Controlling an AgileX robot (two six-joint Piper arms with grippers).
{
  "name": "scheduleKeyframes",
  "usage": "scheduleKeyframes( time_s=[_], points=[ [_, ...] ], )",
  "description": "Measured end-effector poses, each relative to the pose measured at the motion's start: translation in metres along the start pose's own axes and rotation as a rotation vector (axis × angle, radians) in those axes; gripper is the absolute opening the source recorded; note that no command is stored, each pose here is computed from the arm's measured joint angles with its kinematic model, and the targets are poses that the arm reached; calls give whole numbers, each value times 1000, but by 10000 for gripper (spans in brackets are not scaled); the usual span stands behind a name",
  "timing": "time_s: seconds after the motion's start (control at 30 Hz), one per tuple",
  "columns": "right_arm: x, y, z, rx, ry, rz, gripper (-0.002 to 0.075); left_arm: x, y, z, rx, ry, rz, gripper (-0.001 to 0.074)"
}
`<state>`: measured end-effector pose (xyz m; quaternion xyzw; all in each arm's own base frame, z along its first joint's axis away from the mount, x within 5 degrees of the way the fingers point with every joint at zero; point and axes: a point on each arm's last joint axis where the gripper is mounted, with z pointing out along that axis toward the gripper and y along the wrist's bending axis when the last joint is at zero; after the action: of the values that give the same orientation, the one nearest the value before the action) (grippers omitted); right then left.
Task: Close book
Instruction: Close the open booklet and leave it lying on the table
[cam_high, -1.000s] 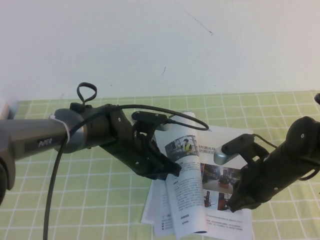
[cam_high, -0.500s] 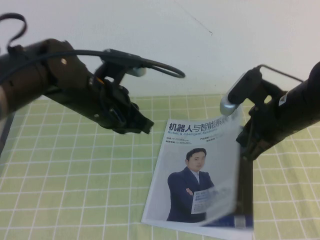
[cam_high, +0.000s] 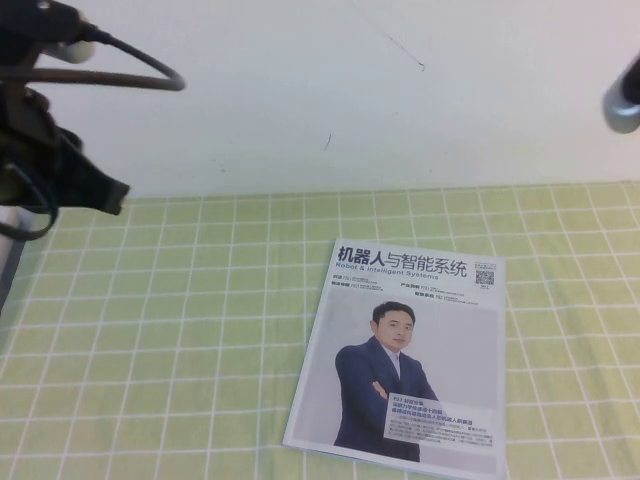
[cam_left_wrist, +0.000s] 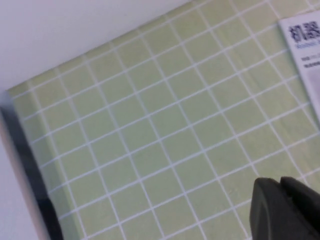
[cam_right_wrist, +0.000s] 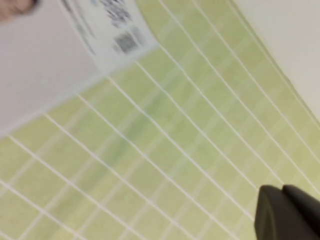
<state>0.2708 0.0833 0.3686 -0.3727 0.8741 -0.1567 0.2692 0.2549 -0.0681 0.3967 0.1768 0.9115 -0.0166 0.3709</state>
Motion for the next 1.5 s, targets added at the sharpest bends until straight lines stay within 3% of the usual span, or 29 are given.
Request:
scheduleKeyframes(
  time_s=[0.13, 0.33, 0.5, 0.77, 0.93, 1.13, 1.5],
  points=[
    [19, -6, -37, 55, -31, 82, -3, 22, 2, -27, -45, -98, -49, -4],
    [61, 4, -78, 112, -181, 166, -3, 88, -10, -46, -11, -285, -103, -4],
    [107, 27, -82, 142, -237, 204, -3, 152, -20, -44, -4, -399, -125, -4],
    [183, 73, -73, 179, -389, 377, -3, 214, -29, -25, 3, -582, -162, -4],
    [217, 100, -57, 148, -472, 498, -3, 228, -30, -19, -7, -705, -170, -4],
    [236, 119, -48, 88, -529, 566, -3, 230, -30, -18, -9, -713, -170, -4],
    [237, 123, -48, 50, -543, 593, -3, 235, -31, -13, -1, -630, -169, -4]
  ],
)
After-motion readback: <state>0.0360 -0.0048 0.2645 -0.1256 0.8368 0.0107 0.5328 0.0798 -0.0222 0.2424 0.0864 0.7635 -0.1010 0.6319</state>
